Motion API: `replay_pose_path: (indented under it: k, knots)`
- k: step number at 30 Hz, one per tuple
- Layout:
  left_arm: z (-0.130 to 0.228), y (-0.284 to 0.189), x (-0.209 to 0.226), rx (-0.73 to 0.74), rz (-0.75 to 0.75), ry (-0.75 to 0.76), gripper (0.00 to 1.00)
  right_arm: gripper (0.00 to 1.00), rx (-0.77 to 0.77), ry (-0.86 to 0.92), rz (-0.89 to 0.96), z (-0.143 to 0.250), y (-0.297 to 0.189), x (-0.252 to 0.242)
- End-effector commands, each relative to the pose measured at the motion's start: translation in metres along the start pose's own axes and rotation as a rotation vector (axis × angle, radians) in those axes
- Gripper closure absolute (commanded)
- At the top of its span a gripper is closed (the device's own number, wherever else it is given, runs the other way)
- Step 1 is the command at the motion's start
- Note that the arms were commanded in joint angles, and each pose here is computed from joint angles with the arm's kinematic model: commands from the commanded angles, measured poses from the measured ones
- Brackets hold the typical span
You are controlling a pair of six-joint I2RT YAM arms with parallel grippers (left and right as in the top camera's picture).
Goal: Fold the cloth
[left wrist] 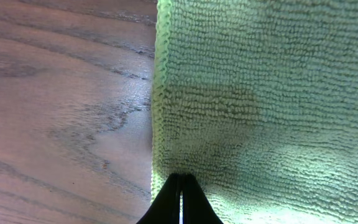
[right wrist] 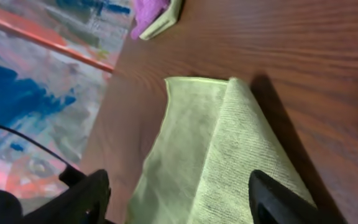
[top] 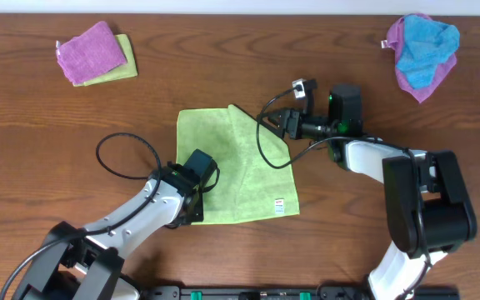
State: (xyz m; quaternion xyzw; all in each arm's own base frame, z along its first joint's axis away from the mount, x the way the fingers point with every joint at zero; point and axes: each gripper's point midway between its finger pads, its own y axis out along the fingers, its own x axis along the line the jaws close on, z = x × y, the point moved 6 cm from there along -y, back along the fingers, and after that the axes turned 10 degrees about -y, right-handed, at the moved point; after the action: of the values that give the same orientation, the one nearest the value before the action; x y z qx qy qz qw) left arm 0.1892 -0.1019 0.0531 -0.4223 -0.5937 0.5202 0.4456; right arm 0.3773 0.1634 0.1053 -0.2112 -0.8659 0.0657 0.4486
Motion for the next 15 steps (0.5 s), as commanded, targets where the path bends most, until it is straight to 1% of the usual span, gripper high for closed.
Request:
replay_pose_path:
  k: [1,4,6,11,15]
  knots:
    - [-0.002,0.002,0.0,0.001,-0.002,0.011,0.94,0.32,0.039,0.065,-0.064,0.006,-0.003,0.0]
    - [-0.002,0.002,0.0,0.001,-0.002,0.011,0.94,0.38,0.056,0.148,-0.054,0.011,-0.015,-0.009]
    - [-0.002,0.002,0.0,0.001,-0.002,0.012,0.94,0.39,0.074,0.224,-0.013,0.02,-0.032,-0.024]
    - [-0.002,0.002,0.0,0.001,-0.001,0.012,0.94,0.35,0.082,0.286,0.096,0.032,-0.065,-0.044]
    - [-0.002,0.002,0.0,0.001,-0.001,0.012,0.94,0.32,0.1,0.304,0.173,0.038,-0.078,-0.048]
